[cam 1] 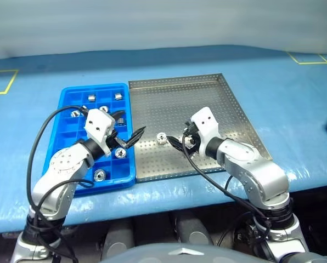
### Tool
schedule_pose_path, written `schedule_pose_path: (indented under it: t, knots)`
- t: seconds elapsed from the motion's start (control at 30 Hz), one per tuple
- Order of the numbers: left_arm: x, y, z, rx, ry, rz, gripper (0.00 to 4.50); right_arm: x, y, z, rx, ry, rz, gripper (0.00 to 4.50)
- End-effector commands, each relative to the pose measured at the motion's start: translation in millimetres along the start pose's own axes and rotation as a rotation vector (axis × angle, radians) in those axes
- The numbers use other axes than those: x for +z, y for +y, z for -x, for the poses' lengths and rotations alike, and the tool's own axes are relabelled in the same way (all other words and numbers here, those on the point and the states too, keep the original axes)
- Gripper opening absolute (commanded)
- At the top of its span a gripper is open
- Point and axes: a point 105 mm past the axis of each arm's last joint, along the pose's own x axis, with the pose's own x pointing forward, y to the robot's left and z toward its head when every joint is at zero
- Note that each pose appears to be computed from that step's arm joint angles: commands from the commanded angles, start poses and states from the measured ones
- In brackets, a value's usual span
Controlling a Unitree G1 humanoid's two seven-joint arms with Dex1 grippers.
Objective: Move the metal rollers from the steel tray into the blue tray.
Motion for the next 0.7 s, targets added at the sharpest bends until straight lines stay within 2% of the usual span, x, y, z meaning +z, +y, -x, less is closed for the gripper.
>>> schedule_pose_path:
  t: [0.03,0.33,0.7]
  knots:
    - [-1,-1,-15,-0.125,0.058,-0.054,4.5,8,-4,12,-0.047,-0.04,0.002,4.49]
    - [-20,0,-47,-0.364,0.228,-0.162,4.5,-2,-2,20,-0.091,-0.021,-0.056,4.49]
    - [-44,8,-57,-0.444,0.412,-0.208,4.5,-2,2,18,-0.091,-0.029,-0.072,4.49]
